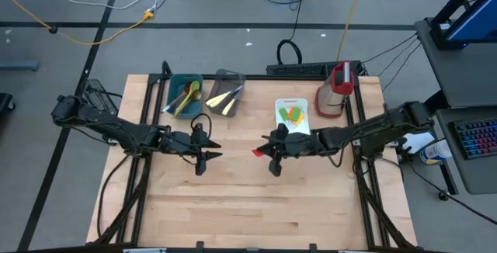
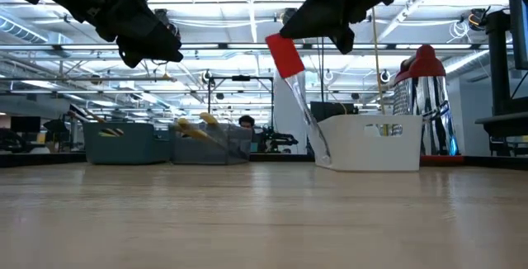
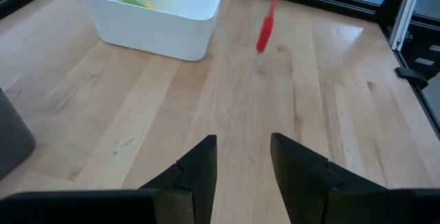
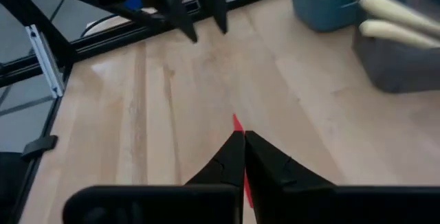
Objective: Pick & Place Kitchen Items
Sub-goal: Put the red spatula into the white bin
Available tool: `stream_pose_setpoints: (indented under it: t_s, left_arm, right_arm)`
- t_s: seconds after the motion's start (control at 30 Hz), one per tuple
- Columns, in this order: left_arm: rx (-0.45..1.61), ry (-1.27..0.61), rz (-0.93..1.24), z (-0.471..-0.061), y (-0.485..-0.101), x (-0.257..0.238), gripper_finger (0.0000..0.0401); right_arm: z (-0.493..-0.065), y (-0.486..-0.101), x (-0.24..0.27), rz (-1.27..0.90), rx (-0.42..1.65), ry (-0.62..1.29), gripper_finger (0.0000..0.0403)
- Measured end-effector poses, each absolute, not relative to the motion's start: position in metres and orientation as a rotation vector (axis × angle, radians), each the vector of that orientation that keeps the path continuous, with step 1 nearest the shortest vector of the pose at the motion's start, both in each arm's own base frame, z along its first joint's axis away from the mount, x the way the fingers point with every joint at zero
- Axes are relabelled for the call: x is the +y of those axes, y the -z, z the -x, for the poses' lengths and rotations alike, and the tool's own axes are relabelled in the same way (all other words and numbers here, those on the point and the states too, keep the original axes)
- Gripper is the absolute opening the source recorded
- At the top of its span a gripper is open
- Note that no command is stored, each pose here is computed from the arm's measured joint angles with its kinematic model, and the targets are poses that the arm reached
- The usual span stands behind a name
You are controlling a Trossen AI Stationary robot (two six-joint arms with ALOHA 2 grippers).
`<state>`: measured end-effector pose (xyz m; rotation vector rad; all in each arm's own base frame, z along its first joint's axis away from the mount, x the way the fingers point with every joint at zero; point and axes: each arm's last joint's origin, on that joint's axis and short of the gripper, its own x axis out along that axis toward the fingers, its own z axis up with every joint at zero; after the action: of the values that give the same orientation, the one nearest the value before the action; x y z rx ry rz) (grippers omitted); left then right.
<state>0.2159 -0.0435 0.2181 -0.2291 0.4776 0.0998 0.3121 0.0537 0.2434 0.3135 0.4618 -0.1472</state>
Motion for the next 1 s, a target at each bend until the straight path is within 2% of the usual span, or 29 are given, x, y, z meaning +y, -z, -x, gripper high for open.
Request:
stream_pose_setpoints:
  t_s: [0.6,1.0]
  left_arm:
    - [0.477,-0.1,0.231,-0.216,-0.218,-0.044,0.014]
    - [0.476,-0.103,0.241,-0.216,-0.218,-0.044,0.014]
  right_arm:
    - [-0.275,-0.271,-0.018,-0.299,0.525,0.377,0.0]
    - [-0.255,-0.273,-0.056,-0.225,0.601,0.497,0.0]
